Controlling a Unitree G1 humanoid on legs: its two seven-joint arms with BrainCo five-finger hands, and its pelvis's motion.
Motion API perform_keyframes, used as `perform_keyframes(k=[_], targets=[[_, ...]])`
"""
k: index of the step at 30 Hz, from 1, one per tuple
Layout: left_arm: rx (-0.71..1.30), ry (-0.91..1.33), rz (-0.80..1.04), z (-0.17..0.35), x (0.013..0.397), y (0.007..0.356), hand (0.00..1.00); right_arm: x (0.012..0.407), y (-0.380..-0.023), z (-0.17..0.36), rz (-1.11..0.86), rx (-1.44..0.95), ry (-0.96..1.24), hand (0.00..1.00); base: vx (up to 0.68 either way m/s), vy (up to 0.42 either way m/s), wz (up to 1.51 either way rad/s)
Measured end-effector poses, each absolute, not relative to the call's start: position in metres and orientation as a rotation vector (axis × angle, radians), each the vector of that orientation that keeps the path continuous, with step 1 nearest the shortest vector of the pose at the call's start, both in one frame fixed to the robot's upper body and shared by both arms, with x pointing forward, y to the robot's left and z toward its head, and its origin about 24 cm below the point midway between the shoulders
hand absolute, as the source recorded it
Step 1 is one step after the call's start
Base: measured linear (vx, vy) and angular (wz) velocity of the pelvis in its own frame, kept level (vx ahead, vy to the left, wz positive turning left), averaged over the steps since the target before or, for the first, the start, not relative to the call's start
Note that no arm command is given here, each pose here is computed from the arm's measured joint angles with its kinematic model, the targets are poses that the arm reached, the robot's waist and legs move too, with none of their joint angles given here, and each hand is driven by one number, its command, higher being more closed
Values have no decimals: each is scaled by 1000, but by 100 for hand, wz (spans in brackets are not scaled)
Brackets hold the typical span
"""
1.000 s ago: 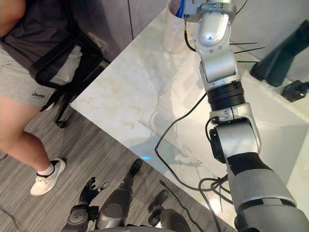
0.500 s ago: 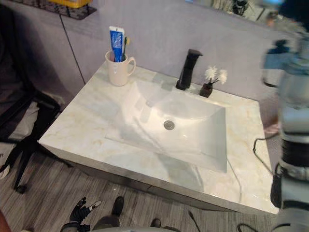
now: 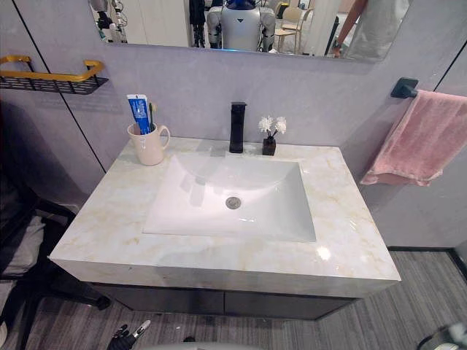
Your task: Organize washtable
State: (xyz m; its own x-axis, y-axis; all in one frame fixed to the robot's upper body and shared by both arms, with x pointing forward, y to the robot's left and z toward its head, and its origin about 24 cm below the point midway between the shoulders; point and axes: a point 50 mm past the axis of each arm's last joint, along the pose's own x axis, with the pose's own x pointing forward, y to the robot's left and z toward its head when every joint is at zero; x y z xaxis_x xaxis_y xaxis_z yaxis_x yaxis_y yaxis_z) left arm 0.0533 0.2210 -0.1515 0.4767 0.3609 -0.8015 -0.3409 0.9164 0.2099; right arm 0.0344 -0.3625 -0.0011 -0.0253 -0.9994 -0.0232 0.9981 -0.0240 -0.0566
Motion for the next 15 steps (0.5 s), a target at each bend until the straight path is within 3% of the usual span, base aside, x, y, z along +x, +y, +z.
perform_keyframes(k=[5, 7, 15], targets=[[23, 971, 428, -151, 60, 219, 0, 25, -304, -85, -1511, 237, 467, 0, 38, 12, -18], [18, 962, 429, -151, 65, 217, 0, 23, -267, -120, -1352, 348, 678, 0, 50, 17, -13], [-9, 939, 357, -152, 81, 194, 0, 15, -220, -156, -1022, 424, 970, 0, 61, 14, 1]])
